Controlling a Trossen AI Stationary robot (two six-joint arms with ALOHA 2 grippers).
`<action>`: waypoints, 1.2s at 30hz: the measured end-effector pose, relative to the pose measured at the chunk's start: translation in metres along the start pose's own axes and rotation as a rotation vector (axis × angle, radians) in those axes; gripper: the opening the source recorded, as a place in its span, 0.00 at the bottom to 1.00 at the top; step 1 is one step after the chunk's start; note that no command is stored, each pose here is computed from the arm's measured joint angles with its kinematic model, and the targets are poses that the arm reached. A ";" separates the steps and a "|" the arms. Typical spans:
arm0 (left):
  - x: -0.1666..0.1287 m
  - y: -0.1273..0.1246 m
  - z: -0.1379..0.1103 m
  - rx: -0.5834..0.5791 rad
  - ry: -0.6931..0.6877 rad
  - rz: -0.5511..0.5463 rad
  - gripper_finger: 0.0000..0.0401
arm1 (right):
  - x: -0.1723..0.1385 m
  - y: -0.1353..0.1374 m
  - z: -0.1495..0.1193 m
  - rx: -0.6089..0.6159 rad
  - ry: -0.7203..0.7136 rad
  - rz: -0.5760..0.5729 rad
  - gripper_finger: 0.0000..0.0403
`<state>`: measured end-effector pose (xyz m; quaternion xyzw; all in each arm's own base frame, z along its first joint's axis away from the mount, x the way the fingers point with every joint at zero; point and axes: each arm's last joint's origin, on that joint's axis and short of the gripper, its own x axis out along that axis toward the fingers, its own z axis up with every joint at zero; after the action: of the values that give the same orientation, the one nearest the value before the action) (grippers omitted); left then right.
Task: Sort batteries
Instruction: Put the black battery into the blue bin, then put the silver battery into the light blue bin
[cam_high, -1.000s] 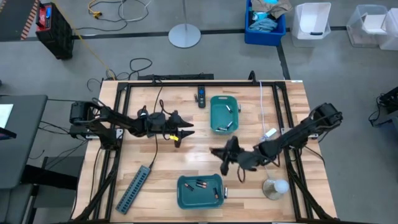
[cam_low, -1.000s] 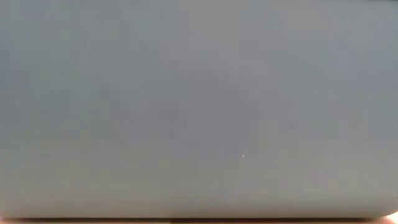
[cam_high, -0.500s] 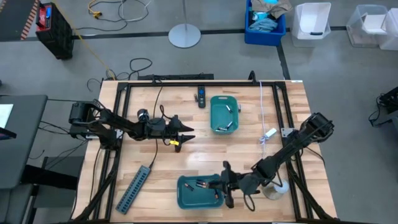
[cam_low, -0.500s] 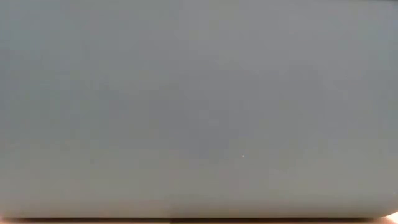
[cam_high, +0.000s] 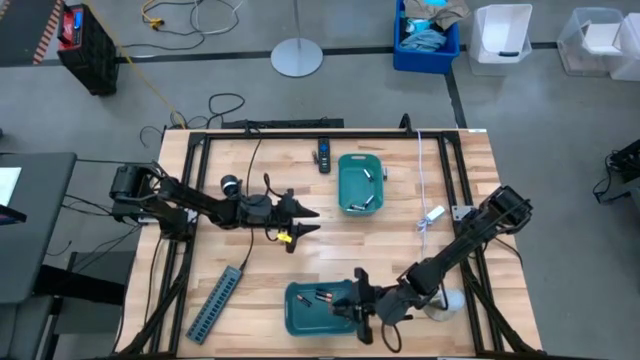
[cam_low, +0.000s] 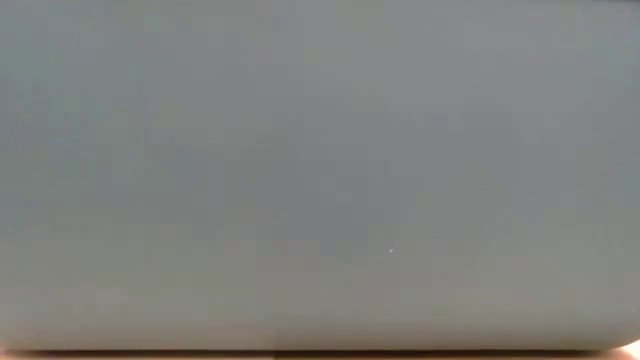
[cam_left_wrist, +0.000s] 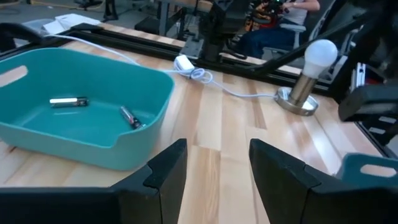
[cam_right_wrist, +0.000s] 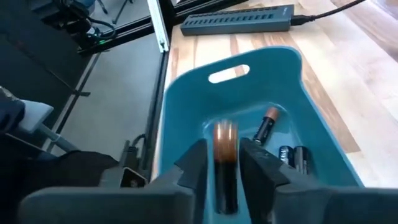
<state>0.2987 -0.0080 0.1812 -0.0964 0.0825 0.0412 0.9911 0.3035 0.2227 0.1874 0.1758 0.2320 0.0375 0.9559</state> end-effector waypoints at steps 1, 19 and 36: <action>0.000 -0.002 0.000 0.006 0.004 -0.002 0.42 | 0.000 0.001 0.002 0.002 0.005 -0.003 0.28; -0.001 0.004 -0.011 -0.045 0.082 0.184 0.42 | -0.010 0.002 0.010 -0.134 -0.070 -0.171 0.47; -0.002 0.001 -0.013 -0.037 0.101 0.173 0.42 | -0.082 0.019 -0.031 0.040 -0.022 -0.404 0.51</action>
<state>0.2947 -0.0096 0.1684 -0.1089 0.1396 0.1233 0.9765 0.2165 0.2381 0.2043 0.1449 0.2530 -0.1614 0.9428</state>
